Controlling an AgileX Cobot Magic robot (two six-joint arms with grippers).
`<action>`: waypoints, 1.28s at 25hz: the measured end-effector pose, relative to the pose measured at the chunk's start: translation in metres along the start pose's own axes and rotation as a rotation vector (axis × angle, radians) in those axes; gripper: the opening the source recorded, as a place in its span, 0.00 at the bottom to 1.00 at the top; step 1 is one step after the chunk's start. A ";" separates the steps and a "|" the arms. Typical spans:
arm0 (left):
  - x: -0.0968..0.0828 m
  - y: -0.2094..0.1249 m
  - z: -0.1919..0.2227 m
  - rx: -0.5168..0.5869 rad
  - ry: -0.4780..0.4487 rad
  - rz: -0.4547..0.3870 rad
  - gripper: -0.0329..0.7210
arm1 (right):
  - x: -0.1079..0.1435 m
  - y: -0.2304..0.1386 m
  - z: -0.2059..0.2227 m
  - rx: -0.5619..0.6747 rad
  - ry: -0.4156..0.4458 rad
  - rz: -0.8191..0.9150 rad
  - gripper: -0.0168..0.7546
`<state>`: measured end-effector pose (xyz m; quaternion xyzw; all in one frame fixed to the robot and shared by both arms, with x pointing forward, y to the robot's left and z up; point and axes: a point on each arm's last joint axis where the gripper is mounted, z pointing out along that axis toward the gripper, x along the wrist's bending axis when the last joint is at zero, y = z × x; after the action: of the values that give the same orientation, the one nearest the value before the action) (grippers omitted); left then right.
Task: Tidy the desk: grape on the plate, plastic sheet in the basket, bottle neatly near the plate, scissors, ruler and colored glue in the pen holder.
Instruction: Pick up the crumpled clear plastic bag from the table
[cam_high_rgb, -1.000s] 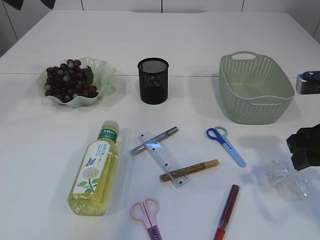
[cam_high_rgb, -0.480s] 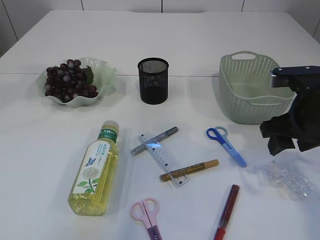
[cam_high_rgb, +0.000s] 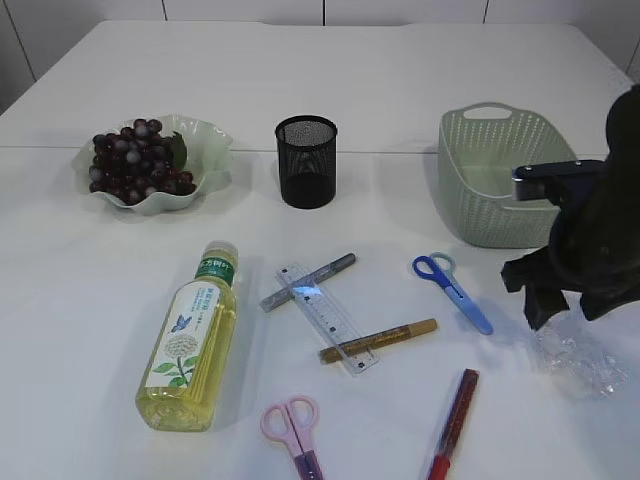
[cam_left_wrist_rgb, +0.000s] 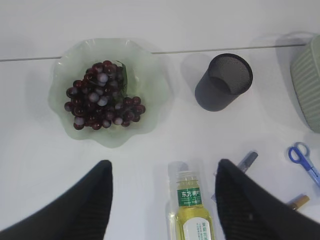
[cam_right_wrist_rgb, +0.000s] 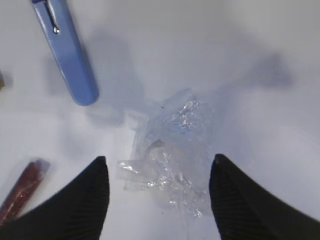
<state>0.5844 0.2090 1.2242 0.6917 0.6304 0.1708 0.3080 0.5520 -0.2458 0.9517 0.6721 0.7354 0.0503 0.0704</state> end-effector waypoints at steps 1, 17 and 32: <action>0.000 0.000 0.000 0.000 0.000 0.000 0.67 | 0.000 -0.001 0.002 0.012 -0.007 -0.006 0.66; 0.000 0.000 0.000 0.002 0.000 0.002 0.65 | -0.004 -0.002 0.027 0.094 -0.063 -0.064 0.66; 0.000 0.000 -0.001 0.000 0.000 0.002 0.63 | -0.004 -0.002 0.035 0.114 -0.071 -0.073 0.47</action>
<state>0.5838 0.2091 1.2247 0.6924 0.6297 0.1711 0.3077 0.5563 -0.2509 0.9175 0.6491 0.7582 -0.0180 0.0599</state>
